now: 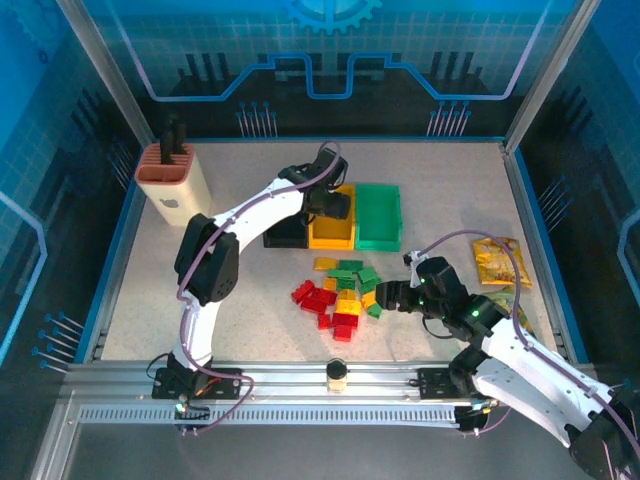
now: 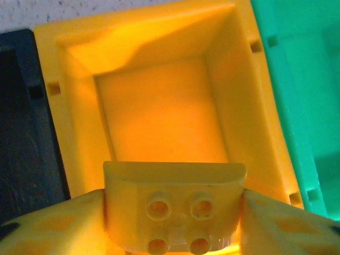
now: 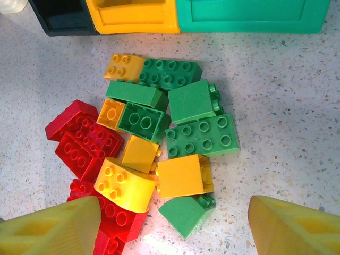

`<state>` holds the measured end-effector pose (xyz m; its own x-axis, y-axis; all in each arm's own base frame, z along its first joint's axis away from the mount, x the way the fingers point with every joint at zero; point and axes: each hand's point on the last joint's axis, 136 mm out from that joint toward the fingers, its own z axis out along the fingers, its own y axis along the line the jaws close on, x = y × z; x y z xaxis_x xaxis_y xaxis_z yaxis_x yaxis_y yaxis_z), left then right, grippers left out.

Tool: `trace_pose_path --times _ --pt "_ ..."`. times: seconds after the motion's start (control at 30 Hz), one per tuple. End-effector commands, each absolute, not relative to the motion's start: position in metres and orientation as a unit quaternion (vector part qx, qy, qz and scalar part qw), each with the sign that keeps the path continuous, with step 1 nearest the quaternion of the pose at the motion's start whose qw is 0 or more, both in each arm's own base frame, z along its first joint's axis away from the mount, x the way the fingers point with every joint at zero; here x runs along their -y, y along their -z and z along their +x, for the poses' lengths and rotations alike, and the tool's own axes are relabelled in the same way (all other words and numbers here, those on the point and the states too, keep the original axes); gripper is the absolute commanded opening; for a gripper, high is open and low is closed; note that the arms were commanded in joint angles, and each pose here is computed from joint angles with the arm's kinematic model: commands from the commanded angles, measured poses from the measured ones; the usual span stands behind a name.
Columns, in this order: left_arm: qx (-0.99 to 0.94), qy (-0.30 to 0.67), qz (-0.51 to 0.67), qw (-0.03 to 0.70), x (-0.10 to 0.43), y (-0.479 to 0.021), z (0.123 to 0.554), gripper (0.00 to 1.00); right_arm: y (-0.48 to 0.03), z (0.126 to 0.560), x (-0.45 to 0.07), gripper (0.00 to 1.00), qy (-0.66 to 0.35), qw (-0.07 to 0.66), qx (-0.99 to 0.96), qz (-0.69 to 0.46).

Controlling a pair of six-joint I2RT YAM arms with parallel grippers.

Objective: Sort the legos into containers by color
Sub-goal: Place the lego in the container, then pick up the lego from the center of the table.

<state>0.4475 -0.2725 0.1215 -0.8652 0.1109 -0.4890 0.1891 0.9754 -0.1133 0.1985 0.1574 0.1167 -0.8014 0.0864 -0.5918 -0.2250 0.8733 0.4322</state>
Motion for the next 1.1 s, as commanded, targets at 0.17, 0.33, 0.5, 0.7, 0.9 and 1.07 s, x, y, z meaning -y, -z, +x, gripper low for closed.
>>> trace_pose_path --times 0.17,0.33,0.5,0.7,0.9,1.07 --pt "-0.945 0.14 0.079 0.283 0.275 -0.188 0.425 0.89 -0.134 0.201 -0.163 0.76 -0.237 0.317 -0.916 -0.065" --pt "-0.926 0.19 0.072 0.319 0.261 -0.223 0.388 0.88 -0.15 0.211 -0.182 0.76 -0.226 0.318 -0.913 -0.119" --pt "-0.917 0.204 0.054 0.339 0.232 -0.225 0.346 0.88 -0.158 0.218 -0.219 0.77 -0.22 0.3 -0.901 -0.222" --pt "-0.925 0.194 0.02 0.326 0.188 -0.191 0.29 0.86 -0.164 0.232 -0.265 0.77 -0.225 0.264 -0.87 -0.351" --pt "-0.929 0.194 -0.01 0.314 0.154 -0.166 0.242 0.85 -0.139 0.259 -0.296 0.75 -0.183 0.202 -0.869 -0.414" --pt "-0.923 0.208 -0.029 0.323 0.137 -0.165 0.215 0.84 -0.113 0.28 -0.304 0.77 -0.13 0.166 -0.862 -0.46"
